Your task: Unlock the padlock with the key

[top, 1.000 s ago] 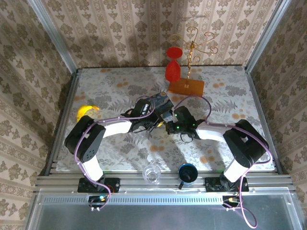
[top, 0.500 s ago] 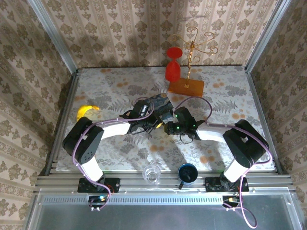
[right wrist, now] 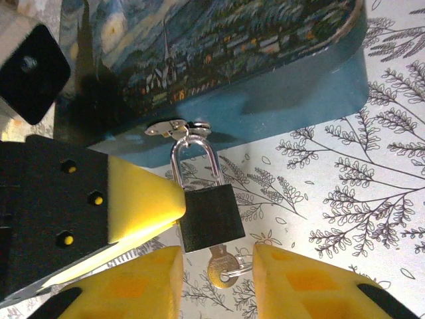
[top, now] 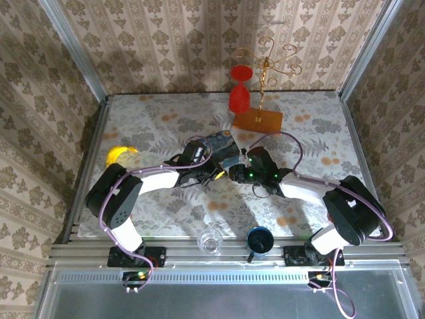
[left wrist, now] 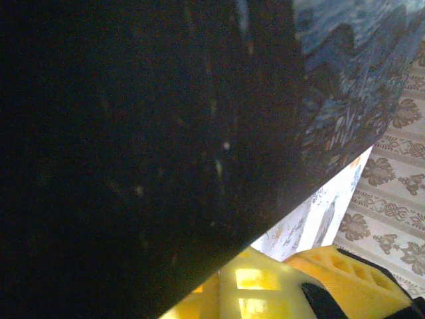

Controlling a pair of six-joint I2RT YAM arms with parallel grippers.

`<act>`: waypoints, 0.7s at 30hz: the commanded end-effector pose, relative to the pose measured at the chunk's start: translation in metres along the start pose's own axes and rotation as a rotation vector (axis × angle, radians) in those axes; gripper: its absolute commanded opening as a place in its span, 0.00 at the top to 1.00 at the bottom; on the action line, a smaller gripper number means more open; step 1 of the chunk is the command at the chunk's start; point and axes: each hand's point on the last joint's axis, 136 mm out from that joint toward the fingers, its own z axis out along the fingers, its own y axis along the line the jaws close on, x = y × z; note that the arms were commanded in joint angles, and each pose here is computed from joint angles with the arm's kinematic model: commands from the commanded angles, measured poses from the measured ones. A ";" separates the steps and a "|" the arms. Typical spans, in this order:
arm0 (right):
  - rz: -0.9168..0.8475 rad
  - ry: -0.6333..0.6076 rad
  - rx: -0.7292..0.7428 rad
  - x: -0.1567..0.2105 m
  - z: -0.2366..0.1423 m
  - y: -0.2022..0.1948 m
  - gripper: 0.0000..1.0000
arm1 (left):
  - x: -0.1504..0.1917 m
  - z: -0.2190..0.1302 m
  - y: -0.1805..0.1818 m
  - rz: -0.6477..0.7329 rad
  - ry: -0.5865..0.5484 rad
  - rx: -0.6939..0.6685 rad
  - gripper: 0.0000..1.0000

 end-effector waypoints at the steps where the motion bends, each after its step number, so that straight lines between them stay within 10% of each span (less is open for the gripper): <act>1: 0.015 -0.005 0.049 -0.002 -0.006 -0.008 0.65 | 0.006 -0.004 0.024 -0.037 0.018 -0.074 1.00; 10: 0.011 0.013 0.050 -0.004 0.006 -0.007 0.62 | 0.012 -0.001 0.036 -0.073 0.050 -0.104 0.76; 21: -0.033 0.046 0.051 -0.004 0.030 -0.010 0.62 | 0.012 -0.003 0.041 -0.089 0.039 -0.114 0.74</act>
